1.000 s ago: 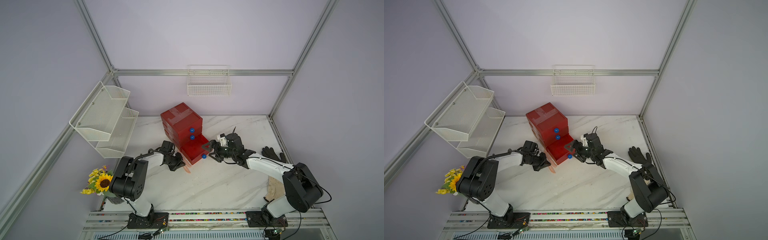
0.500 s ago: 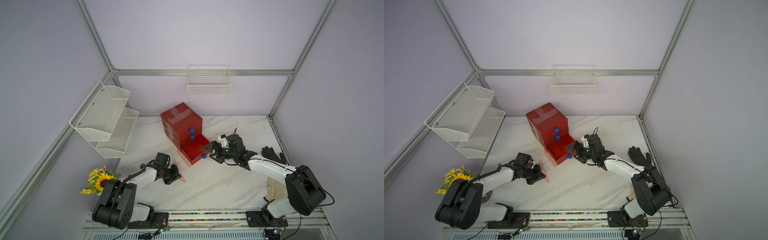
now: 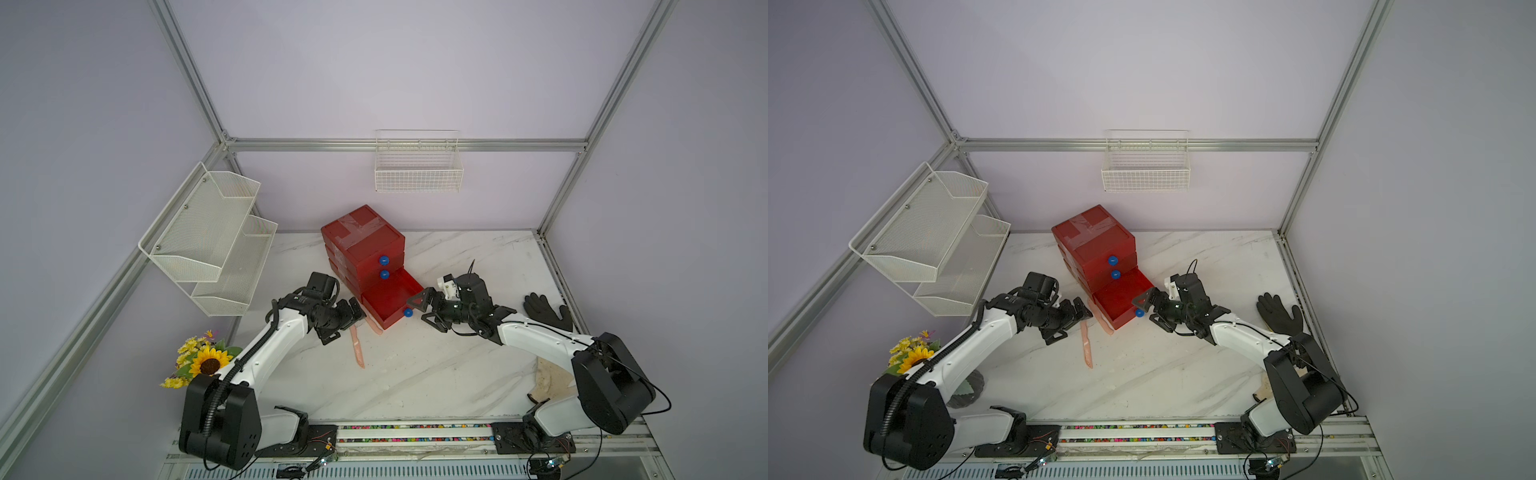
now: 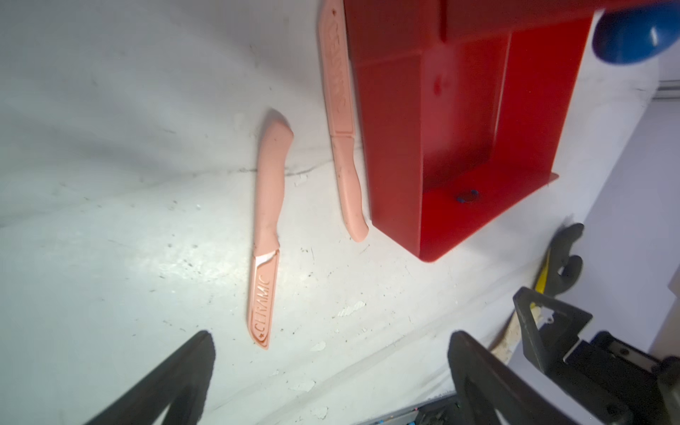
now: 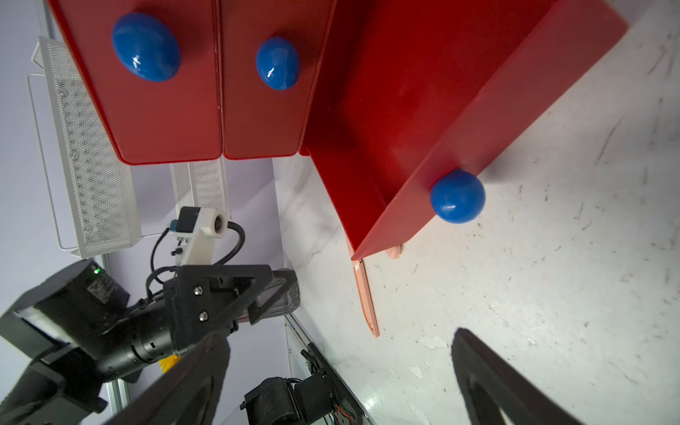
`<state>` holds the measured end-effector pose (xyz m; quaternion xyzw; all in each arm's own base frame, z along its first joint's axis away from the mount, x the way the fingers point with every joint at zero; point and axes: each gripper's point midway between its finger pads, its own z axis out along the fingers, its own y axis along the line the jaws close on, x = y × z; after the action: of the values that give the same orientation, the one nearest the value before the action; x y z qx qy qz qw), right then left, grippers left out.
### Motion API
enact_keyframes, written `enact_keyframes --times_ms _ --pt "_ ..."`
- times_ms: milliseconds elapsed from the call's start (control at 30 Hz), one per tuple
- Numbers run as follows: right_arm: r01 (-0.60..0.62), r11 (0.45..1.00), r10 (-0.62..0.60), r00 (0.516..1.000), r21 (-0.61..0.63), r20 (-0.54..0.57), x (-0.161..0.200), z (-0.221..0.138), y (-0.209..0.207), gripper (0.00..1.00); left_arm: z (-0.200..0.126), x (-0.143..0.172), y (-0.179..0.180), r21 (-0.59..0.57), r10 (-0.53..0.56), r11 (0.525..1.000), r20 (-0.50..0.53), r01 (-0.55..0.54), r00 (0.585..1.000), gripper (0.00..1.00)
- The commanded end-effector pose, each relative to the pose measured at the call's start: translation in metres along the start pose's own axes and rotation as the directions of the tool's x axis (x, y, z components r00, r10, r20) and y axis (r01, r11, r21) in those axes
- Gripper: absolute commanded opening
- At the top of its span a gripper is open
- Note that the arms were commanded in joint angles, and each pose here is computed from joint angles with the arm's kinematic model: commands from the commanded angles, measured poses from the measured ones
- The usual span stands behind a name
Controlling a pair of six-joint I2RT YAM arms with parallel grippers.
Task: Place the fruit knives into the drawer by color
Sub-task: Pick up the fruit knife from the center of the board.
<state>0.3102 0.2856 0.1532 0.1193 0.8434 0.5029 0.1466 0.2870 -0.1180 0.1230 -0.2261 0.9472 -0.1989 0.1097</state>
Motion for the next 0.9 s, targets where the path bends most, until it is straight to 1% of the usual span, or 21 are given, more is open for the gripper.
enact_keyframes --times_ms 0,100,200,367,600,700,867 --pt "0.029 0.999 -0.028 0.999 -0.033 0.022 -0.001 -0.003 0.008 0.97 0.005 0.009 0.043 -0.276 0.056 0.958 -0.086 -0.078 0.995 0.96" --pt "0.022 0.999 -0.021 0.999 -0.036 0.028 -0.001 -0.003 0.006 0.97 0.013 0.006 0.044 -0.315 0.082 0.943 -0.078 -0.103 0.994 0.91" --pt "0.020 0.999 -0.019 0.999 -0.034 0.033 -0.001 -0.005 0.006 0.97 0.026 0.010 0.050 -0.350 0.093 0.929 -0.094 -0.121 0.991 0.89" --pt "0.028 0.999 -0.027 0.999 -0.021 0.029 -0.001 -0.004 0.005 0.97 0.048 0.020 0.061 -0.400 0.117 0.902 -0.135 -0.162 0.984 0.87" --pt "0.028 1.000 -0.028 0.999 -0.012 0.020 0.000 -0.002 0.002 0.97 0.070 0.020 0.064 -0.411 0.140 0.891 -0.156 -0.193 0.978 0.86" --pt "0.026 1.000 -0.026 0.999 -0.012 0.019 0.000 -0.002 0.002 0.97 0.074 0.013 0.065 -0.429 0.138 0.885 -0.128 -0.180 0.982 0.85" --pt "0.019 1.000 -0.019 1.000 -0.001 0.012 0.002 -0.001 -0.002 0.97 0.080 0.003 0.051 -0.397 0.151 0.900 -0.106 -0.181 0.983 0.84"
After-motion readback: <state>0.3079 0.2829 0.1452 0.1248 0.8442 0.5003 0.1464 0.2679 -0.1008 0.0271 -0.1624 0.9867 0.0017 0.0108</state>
